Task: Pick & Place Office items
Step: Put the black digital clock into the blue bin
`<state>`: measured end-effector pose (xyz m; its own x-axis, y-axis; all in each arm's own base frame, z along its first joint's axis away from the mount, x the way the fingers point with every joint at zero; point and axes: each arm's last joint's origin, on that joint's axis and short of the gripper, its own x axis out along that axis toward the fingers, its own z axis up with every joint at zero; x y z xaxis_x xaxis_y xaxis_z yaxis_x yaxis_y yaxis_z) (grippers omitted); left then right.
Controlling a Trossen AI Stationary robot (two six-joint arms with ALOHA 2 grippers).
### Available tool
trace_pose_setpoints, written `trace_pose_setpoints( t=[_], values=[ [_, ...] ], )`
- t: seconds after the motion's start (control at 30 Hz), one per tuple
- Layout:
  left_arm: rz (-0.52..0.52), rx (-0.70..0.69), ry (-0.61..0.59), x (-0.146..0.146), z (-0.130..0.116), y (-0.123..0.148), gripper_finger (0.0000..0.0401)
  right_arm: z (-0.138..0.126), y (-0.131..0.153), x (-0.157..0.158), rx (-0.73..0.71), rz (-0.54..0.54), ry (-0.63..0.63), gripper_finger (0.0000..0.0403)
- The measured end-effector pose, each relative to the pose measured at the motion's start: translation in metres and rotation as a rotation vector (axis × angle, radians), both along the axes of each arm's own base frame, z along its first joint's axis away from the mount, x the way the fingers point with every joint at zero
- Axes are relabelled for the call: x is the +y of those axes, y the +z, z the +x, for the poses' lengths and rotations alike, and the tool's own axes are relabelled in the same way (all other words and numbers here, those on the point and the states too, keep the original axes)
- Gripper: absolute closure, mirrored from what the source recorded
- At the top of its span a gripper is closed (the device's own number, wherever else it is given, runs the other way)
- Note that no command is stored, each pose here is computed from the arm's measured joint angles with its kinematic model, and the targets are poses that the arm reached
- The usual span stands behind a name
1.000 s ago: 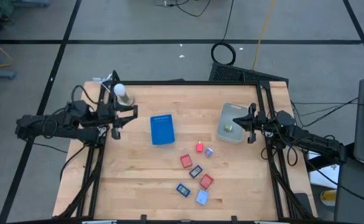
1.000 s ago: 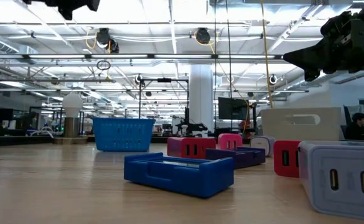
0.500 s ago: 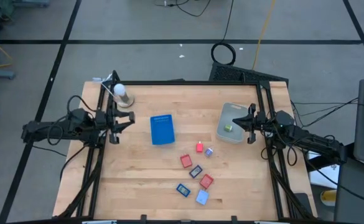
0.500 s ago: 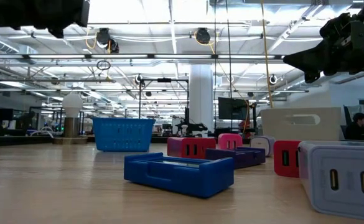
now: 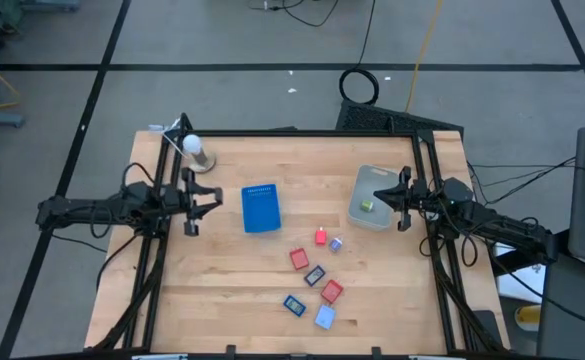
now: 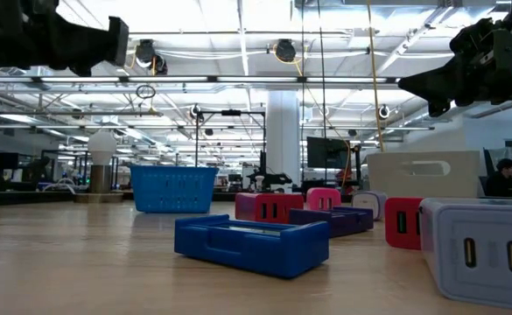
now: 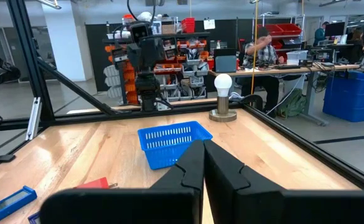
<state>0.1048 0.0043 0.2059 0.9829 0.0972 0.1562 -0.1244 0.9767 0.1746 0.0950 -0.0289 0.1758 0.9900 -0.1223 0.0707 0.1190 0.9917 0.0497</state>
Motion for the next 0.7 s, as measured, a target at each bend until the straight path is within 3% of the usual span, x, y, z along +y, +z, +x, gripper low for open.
trace_pose_setpoints(
  t=[0.43, 0.57, 0.7],
  values=[
    [0.015, 0.006, 0.003, 0.0, 0.002, -0.012, 0.0267, 0.0, 0.0, 0.0, 0.0, 0.0, 0.0, 0.0403],
    [-0.002, -0.105, 0.014, 0.0, -0.001, 0.004, 0.0267, 0.0, 0.0, 0.0, 0.0, 0.0, 0.0, 0.0403],
    [-0.032, -0.198, 0.06, 0.002, -0.006, 0.038, 0.0267, 0.0, 0.0, 0.0, 0.0, 0.0, 0.0, 0.0403]
  ],
)
